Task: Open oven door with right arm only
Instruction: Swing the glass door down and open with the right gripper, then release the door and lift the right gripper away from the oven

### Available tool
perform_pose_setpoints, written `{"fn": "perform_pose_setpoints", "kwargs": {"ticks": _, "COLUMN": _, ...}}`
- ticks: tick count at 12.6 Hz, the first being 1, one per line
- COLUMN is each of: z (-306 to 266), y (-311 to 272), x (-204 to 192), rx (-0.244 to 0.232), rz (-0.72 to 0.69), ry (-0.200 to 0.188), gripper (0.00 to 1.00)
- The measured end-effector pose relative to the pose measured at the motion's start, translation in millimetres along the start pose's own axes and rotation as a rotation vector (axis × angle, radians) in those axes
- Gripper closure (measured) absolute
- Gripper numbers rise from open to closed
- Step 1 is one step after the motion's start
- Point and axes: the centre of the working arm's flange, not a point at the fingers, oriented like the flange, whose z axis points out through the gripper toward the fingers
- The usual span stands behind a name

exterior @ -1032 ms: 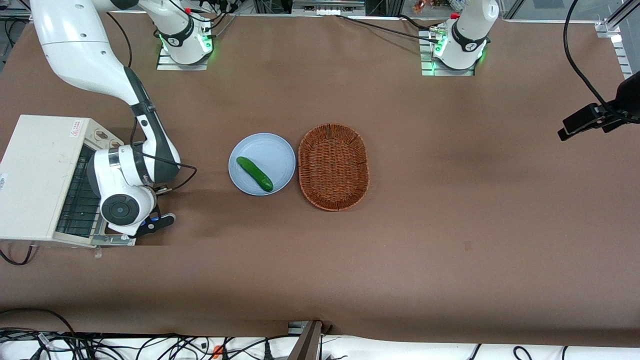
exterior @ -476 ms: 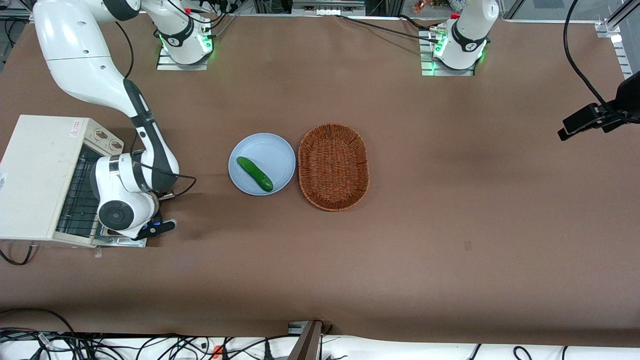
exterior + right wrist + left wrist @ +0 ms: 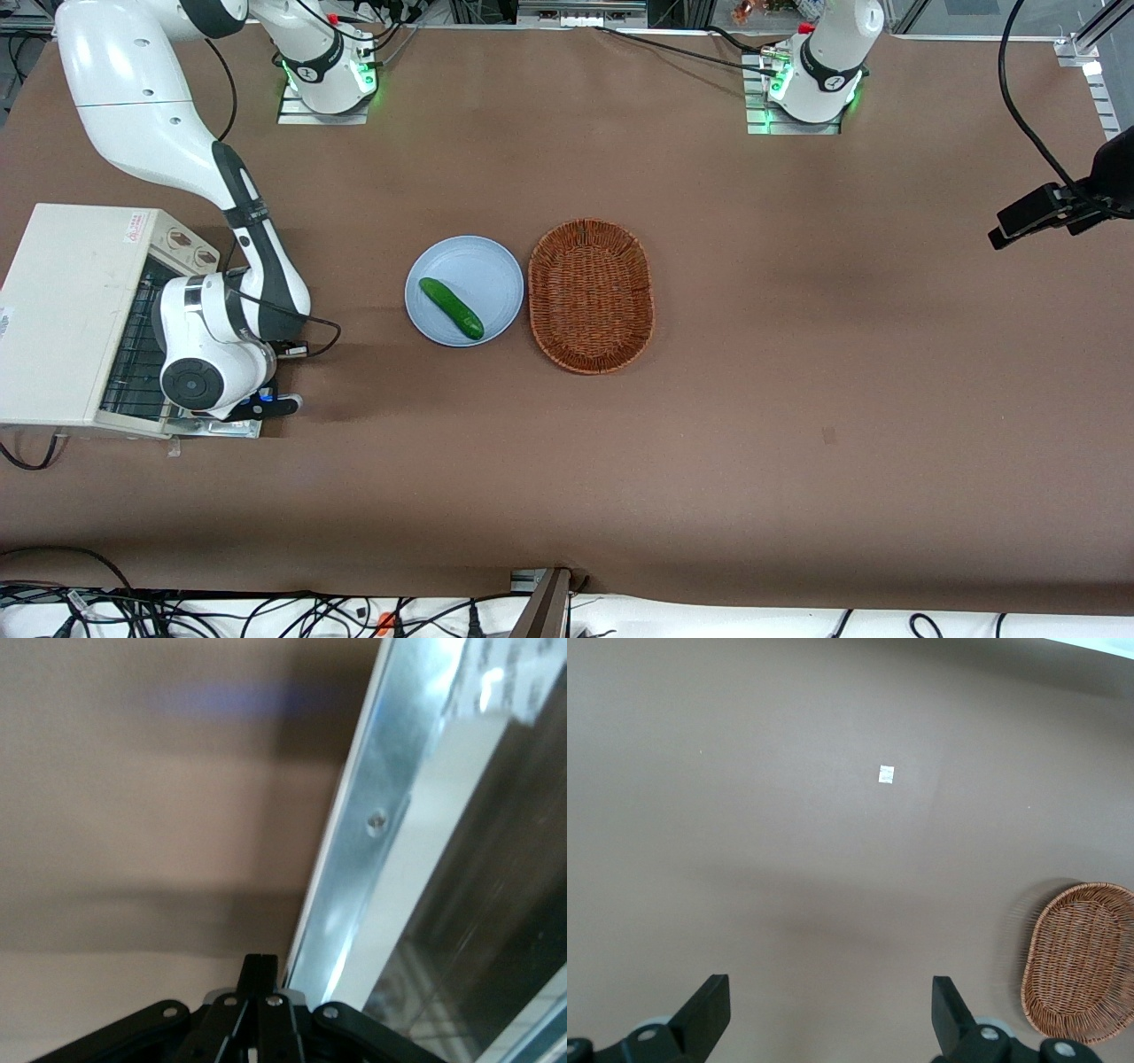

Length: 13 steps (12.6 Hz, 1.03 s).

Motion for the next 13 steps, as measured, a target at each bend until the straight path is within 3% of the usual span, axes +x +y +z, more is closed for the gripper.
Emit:
{"fn": "perform_pose_setpoints", "kwargs": {"ticks": 6, "z": -5, "y": -39, "x": -3, "rx": 0.0, "rz": 0.038, "ry": -0.009, "gripper": 0.99}}
{"fn": "perform_pose_setpoints", "kwargs": {"ticks": 9, "z": -24, "y": -33, "x": -4, "rx": 0.002, "rz": 0.046, "ry": 0.023, "gripper": 0.94}}
{"fn": "perform_pose_setpoints", "kwargs": {"ticks": 11, "z": -57, "y": -26, "x": -11, "rx": 0.013, "rz": 0.029, "ry": 0.072, "gripper": 0.75}}
{"fn": "perform_pose_setpoints", "kwargs": {"ticks": 13, "z": -95, "y": -15, "x": -27, "rx": 0.06, "rz": 0.002, "ry": 0.101, "gripper": 0.52}}
